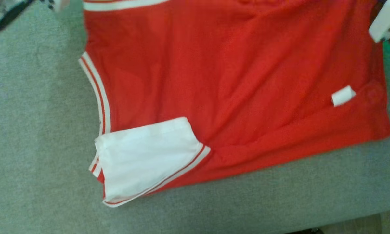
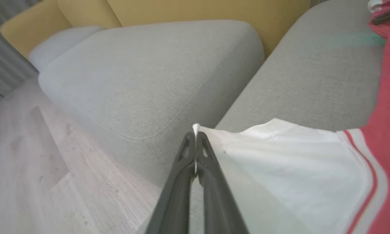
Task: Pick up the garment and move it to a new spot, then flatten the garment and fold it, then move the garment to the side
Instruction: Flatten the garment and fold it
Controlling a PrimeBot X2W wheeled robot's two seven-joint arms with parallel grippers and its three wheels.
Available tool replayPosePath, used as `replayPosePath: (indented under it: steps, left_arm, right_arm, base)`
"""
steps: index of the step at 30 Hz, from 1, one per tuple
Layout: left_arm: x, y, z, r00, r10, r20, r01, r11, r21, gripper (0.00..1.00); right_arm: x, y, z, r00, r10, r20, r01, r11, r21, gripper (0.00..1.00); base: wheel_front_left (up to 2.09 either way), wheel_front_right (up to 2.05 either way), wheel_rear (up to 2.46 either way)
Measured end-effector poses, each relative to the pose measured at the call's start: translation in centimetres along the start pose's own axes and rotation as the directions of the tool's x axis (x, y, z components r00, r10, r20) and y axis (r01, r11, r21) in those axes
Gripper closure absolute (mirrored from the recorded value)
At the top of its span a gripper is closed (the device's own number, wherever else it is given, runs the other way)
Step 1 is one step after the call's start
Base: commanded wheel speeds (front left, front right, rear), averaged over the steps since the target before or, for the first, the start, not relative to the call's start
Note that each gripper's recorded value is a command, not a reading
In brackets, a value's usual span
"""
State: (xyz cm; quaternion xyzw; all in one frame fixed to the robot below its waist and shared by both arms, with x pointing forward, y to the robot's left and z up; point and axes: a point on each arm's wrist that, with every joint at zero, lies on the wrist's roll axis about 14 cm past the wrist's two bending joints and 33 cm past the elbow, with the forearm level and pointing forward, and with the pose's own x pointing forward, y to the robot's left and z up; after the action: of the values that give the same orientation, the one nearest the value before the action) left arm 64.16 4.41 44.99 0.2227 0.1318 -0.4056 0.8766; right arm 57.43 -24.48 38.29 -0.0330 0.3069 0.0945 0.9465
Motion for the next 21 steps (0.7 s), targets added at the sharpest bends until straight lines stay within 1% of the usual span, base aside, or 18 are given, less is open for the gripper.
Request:
replayPosePath:
  steps: [1,2,3,6,9,12,15,21]
  left_arm:
    - [0.0,0.0,0.0,1.0,0.0,0.0,0.0,1.0,0.0,1.0]
    - [-0.3,1.5,1.1,0.998,0.038,0.052,-0.039,0.999,0.025,1.0]
    - [-0.3,1.5,1.1,0.998,0.038,0.052,-0.039,0.999,0.025,1.0]
    - [-1.1,3.8,2.8,0.987,0.094,0.13,-0.102,0.993,0.057,1.0]
    - [-1.8,4.9,3.9,0.975,0.127,0.181,-0.139,0.989,0.052,1.0]
    - [-2.4,4.7,4.9,0.968,0.131,0.215,-0.137,0.99,0.015,1.0]
    - [-3.1,3.8,5.4,0.965,0.117,0.236,-0.116,0.993,-0.019,1.0]
    - [-5.6,0.4,3.5,0.973,0.06,0.222,-0.042,0.996,-0.083,1.0]
  right_arm:
    - [0.0,0.0,0.0,1.0,0.0,0.0,0.0,1.0,0.0,1.0]
    - [0.1,-0.3,1.5,0.999,-0.005,0.051,0.004,1.0,0.017,1.0]
    - [0.1,-0.3,1.5,0.999,-0.005,0.051,0.004,1.0,0.017,1.0]
    - [0.1,-0.9,3.8,0.991,-0.018,0.132,0.012,0.999,0.045,1.0]
    - [-0.2,-1.5,5.0,0.985,-0.031,0.171,0.022,0.998,0.056,1.0]
    - [-0.5,-1.5,5.4,0.983,-0.029,0.181,0.016,0.997,0.07,1.0]
    - [-0.9,-1.1,5.5,0.982,-0.019,0.188,0.004,0.997,0.08,1.0]
    - [-2.5,-0.7,2.9,0.987,-0.007,0.16,-0.011,0.994,0.112,1.0]
  base:
    - [0.0,0.0,0.0]
    - [0.0,0.0,0.0]
    - [0.0,0.0,0.0]
    - [0.0,0.0,0.0]
    - [0.0,0.0,0.0]
    - [0.0,0.0,0.0]
    - [0.0,0.0,0.0]
    - [0.0,0.0,0.0]
